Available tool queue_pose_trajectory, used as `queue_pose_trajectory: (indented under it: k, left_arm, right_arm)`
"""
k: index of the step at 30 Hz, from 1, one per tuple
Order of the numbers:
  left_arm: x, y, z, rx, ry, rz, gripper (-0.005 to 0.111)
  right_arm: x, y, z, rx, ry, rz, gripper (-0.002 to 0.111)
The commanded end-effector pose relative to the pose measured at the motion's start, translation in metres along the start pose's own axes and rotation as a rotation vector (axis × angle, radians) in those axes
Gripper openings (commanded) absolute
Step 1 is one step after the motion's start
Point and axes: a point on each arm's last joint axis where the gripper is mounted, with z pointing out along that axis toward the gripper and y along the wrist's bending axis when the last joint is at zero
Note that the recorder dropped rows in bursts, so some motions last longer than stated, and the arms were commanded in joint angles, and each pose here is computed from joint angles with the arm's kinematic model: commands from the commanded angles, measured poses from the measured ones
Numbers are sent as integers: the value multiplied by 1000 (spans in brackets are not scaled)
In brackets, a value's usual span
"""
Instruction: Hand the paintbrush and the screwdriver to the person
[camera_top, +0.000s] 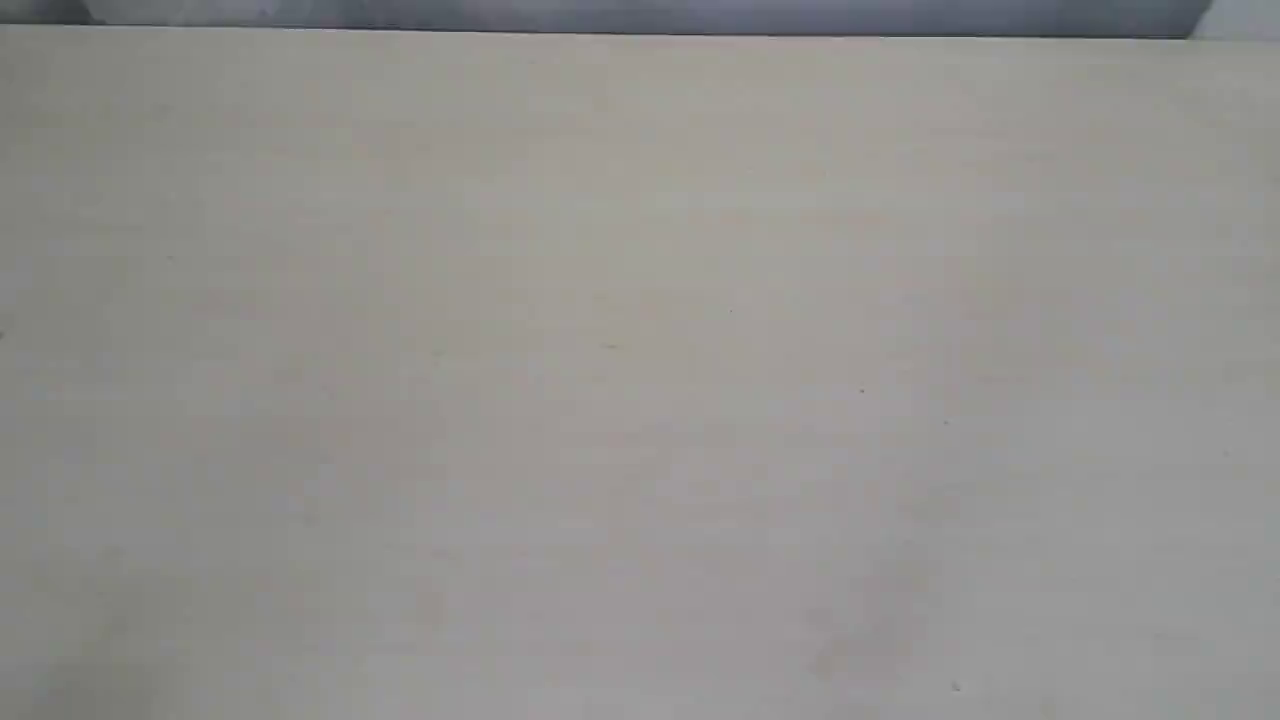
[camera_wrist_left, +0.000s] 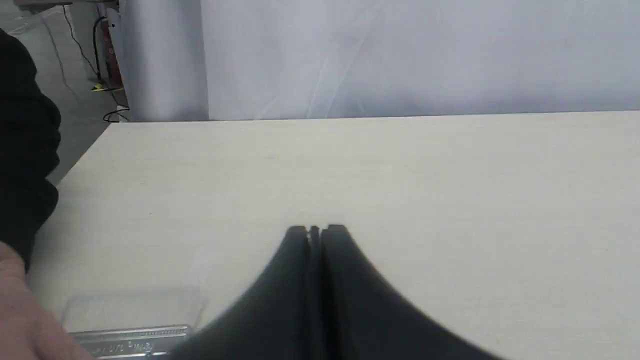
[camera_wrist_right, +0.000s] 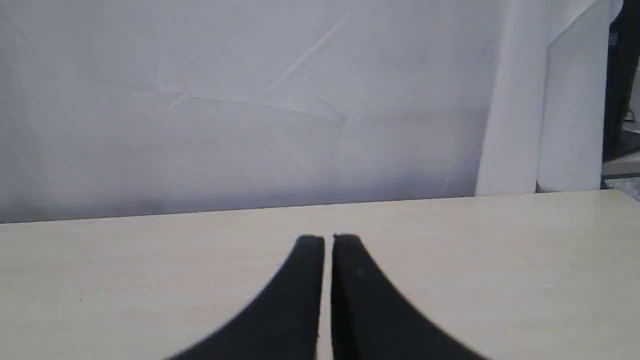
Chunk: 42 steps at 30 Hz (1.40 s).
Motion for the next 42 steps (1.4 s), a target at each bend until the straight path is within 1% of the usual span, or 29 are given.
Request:
queue_pose_trajectory:
  k: [1,17,33,42]
  left_arm:
    - [0,0,0,6,-4,-5,0]
    - [0,0,0,6,-4,-5,0]
    - [0,0,0,6,-8,-2,0]
    - [0,0,0,6,-8,-2,0]
  right_arm:
    - [2,0,-3,3,-1,-32,4]
    - [7,0,-5,0,47,-75,4]
    - [8,-1,-5,3,53,-69,4]
    - [11,-1,-5,4,86,-58,4]
